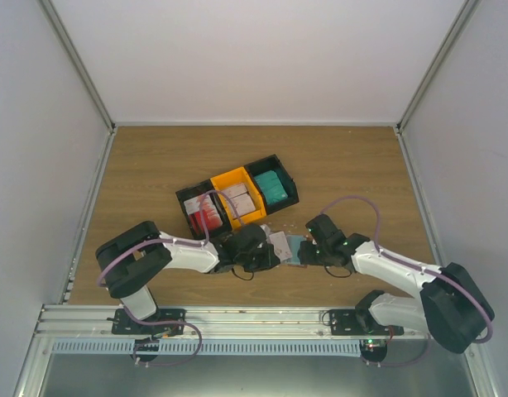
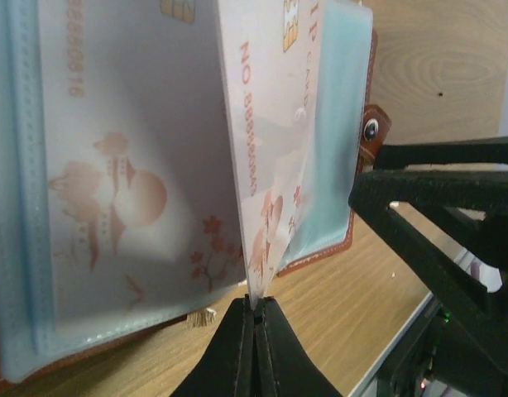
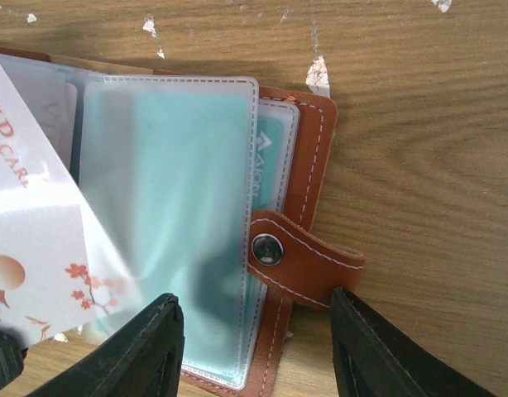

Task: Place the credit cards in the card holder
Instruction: Insert the credit card into the card holder.

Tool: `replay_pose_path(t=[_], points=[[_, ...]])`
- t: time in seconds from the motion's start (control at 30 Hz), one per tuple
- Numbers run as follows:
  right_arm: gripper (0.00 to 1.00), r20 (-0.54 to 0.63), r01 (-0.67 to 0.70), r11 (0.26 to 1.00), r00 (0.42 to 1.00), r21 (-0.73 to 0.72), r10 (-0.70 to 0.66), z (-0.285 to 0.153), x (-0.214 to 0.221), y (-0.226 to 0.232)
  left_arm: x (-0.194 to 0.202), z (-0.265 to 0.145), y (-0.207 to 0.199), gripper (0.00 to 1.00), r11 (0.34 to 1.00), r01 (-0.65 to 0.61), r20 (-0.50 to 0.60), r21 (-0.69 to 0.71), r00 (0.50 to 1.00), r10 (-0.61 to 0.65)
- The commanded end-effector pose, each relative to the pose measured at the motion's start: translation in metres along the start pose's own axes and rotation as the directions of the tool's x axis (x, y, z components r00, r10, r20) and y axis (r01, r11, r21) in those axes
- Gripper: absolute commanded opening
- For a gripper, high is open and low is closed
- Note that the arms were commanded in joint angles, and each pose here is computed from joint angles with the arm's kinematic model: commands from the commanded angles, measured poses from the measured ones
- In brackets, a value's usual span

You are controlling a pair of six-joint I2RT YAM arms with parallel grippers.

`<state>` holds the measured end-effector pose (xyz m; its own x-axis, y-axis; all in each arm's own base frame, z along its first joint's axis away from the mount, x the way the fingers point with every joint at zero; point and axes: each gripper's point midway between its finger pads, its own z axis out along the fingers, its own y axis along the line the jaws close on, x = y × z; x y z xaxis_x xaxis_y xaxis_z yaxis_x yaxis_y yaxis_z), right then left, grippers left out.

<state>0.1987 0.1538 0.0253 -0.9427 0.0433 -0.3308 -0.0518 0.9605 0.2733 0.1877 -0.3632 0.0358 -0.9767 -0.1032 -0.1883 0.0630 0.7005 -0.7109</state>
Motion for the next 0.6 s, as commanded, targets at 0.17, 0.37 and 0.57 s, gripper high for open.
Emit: replay_pose_path(t=[0.17,0.37,0.57], points=[[0.5,0.022,-0.008,0.999,1.0,0.044,0.007,0.001,-0.007,-0.007,0.011,-0.005,0.003,0.0,1.0,-0.018,-0.155,0.018,0.988,0.021],[0.49,0.021,-0.006,0.999,1.0,0.036,0.005,0.003,-0.007,-0.006,0.006,-0.001,0.008,0.0,0.999,-0.04,-0.232,0.013,0.972,0.042],[0.49,0.016,-0.008,1.0,1.0,0.028,0.008,0.005,-0.004,-0.007,0.009,0.002,0.016,0.0,0.999,-0.031,-0.283,-0.018,0.959,0.025]])
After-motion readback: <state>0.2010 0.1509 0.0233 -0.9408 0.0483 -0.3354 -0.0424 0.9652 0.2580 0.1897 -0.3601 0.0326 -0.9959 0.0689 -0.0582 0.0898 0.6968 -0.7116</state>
